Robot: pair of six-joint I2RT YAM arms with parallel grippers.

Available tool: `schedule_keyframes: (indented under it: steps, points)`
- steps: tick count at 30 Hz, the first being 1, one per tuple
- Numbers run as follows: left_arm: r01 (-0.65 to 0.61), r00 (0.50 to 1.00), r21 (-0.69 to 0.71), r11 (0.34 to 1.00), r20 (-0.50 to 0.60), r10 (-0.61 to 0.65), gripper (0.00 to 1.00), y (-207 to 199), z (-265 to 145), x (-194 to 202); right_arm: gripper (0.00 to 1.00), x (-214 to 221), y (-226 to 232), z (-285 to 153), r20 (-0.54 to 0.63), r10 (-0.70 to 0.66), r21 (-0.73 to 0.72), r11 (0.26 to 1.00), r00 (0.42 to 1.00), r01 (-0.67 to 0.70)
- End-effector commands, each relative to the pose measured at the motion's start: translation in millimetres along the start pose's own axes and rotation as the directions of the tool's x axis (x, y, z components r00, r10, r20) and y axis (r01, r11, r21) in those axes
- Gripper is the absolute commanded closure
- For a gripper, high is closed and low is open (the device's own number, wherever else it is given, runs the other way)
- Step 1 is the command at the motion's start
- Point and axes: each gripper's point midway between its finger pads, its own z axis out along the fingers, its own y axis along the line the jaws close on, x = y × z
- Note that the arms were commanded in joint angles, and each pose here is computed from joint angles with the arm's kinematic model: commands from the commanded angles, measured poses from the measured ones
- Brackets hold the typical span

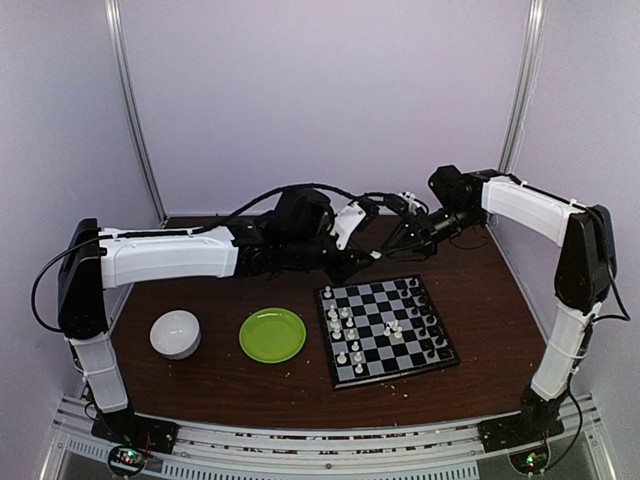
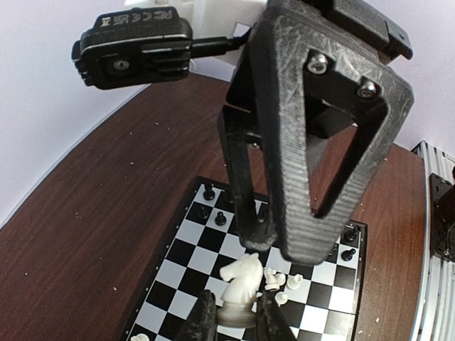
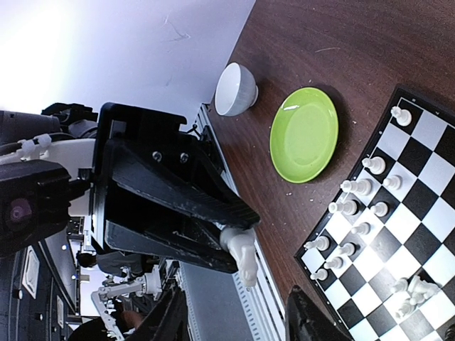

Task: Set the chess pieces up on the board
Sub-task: Pass from the left arm to the right

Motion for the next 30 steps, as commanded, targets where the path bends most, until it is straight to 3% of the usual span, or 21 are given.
schedule_keyframes:
  steps: [1,17,30]
  points:
    - [-0.006,0.994,0.001,1.0,0.106,0.006,0.85,-4.1,-15.6,-32.7,0.54,-0.6,8.0,5.8,0.002,0.023,-0.088,0.996,1.0,-0.023]
    - [-0.004,0.992,0.02,1.0,0.129,0.001,0.85,-10.8,-13.9,-35.8,0.62,-5.0,8.9,12.2,0.0,0.074,-0.158,0.985,0.997,-0.073]
    - [0.002,0.993,0.023,1.0,0.122,-0.004,0.84,-11.3,-6.3,-30.8,0.84,-3.2,13.5,13.9,-0.002,0.089,-0.193,0.977,0.996,-0.087]
